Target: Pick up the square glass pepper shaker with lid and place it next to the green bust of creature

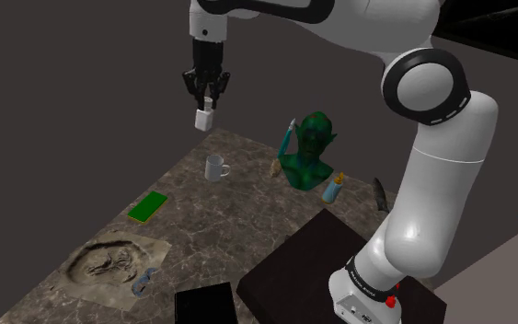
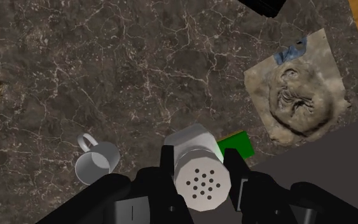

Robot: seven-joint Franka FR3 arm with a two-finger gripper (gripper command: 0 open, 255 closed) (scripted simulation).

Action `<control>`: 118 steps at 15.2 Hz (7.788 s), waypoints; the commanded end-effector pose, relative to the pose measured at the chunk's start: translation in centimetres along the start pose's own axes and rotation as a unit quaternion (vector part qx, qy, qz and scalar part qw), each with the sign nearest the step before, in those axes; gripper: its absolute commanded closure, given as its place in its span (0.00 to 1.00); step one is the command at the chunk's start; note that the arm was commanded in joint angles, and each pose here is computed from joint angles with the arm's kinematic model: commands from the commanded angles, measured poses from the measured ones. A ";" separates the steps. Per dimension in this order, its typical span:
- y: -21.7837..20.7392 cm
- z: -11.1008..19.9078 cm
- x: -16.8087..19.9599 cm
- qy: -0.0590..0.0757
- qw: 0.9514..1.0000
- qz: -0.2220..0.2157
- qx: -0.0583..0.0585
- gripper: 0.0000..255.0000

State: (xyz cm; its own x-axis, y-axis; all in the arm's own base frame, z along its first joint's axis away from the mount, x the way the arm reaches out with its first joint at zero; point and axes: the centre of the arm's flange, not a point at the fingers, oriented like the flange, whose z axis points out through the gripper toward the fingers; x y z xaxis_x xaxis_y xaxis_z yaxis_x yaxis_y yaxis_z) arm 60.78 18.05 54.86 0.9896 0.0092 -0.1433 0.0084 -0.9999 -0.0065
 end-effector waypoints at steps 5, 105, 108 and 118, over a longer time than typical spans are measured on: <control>0.0 -3.2 -0.3 0.000 1.000 0.000 0.000 1.00; 51.8 26.4 -28.2 0.000 1.000 0.000 0.000 1.00; 51.8 28.0 -28.0 0.000 1.000 0.000 0.000 1.00; 51.8 33.2 -27.2 0.000 1.000 0.000 0.000 1.00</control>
State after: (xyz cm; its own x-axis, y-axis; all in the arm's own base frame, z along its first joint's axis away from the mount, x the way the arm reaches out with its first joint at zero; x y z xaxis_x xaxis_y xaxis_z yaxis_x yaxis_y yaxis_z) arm 29.51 -33.86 26.04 0.9895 0.0094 -0.1441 0.0085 -0.9999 -0.0070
